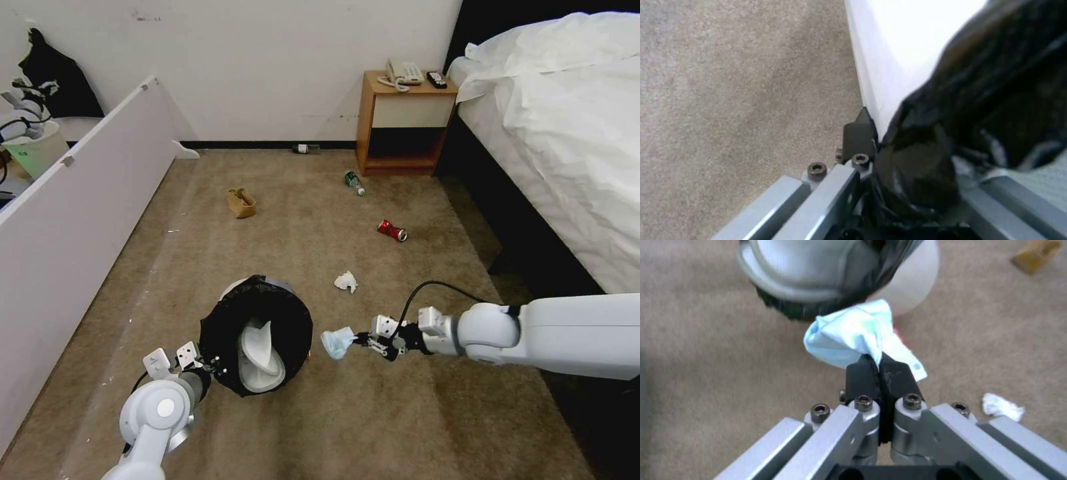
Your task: Pick up the trash bin and place the garbage on the floor into it.
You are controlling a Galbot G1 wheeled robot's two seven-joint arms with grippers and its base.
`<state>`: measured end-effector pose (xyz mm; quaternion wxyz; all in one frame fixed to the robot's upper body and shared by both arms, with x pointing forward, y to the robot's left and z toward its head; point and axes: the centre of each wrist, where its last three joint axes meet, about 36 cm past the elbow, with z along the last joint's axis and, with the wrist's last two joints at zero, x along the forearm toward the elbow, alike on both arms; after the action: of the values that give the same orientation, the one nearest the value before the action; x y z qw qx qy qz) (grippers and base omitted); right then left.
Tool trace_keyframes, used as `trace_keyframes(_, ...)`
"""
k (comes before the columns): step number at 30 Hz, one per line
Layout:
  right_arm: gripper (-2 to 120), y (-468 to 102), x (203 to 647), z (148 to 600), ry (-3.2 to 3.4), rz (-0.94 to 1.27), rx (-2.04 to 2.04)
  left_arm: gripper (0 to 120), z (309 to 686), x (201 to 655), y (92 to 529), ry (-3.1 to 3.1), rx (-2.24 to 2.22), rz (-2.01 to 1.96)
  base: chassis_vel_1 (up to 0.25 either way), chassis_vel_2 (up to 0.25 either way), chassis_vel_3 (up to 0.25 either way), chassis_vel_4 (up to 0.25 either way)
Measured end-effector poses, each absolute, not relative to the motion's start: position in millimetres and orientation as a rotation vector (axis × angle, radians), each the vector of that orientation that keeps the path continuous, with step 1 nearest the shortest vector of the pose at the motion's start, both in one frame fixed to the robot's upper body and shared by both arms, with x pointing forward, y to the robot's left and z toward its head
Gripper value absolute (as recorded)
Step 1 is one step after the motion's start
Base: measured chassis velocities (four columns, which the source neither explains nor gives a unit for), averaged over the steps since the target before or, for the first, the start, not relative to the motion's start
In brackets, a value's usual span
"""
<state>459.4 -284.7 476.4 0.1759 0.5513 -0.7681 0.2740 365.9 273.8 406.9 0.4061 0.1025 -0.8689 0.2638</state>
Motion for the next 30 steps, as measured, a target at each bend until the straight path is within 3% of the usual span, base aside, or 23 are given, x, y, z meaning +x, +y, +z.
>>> trace_keyframes(16,0,-274.9,431.8,543.1,-2.272,0.698,1.640,0,395.1,364.8,267.5,-2.185,0.262,0.638,0.000,0.000,0.000,0.000)
trace_keyframes(30,0,-223.3,441.0,538.5,-2.183,0.675,1.795,0,398.1,359.1,260.5,-2.205,0.240,0.622,0.000,0.000,0.000,0.000)
